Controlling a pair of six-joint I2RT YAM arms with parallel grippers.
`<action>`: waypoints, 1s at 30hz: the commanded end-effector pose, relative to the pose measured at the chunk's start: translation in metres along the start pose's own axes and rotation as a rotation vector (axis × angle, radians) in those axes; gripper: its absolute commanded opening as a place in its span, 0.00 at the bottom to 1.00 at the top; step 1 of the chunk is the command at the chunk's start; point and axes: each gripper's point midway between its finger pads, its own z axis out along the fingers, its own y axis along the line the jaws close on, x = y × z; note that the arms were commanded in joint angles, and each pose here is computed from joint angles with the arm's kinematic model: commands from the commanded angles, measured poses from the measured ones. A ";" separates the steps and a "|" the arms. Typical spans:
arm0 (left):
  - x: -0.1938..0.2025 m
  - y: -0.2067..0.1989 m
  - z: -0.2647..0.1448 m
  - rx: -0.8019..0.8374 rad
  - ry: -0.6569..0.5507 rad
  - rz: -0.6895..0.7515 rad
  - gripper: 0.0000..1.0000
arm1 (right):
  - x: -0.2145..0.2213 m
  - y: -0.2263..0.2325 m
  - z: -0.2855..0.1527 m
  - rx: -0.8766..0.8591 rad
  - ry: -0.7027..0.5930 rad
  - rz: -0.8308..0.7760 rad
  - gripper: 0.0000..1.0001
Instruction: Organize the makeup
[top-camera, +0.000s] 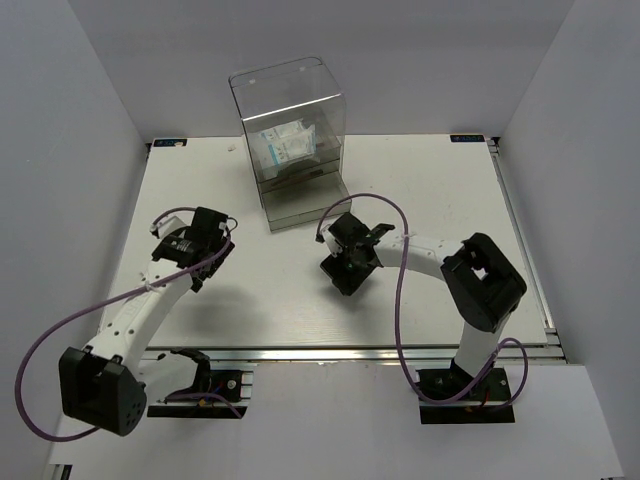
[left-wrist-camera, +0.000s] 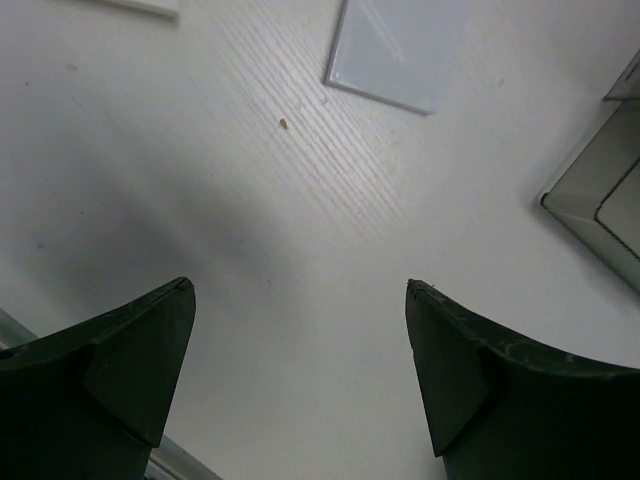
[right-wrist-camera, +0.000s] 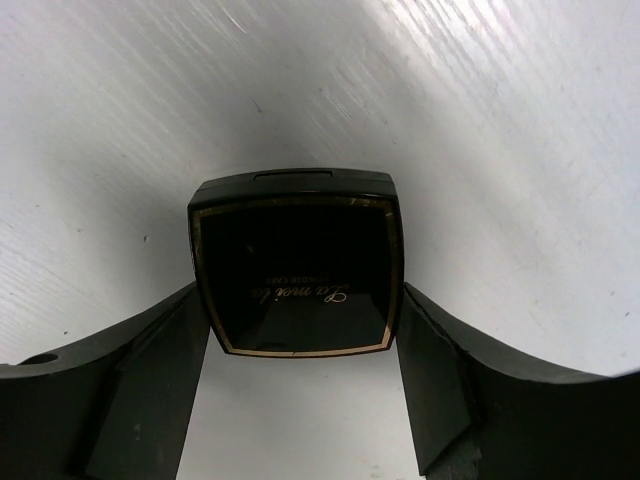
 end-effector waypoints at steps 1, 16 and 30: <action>0.029 -0.010 0.009 0.058 0.174 0.054 0.95 | -0.030 -0.005 -0.013 -0.010 -0.133 -0.116 0.00; 0.031 -0.031 0.037 0.083 0.250 0.120 0.98 | -0.230 -0.072 -0.082 0.171 -0.733 -0.117 0.00; 0.039 -0.024 0.040 0.094 0.256 0.082 0.98 | -0.269 -0.114 -0.046 0.196 -0.781 0.113 0.25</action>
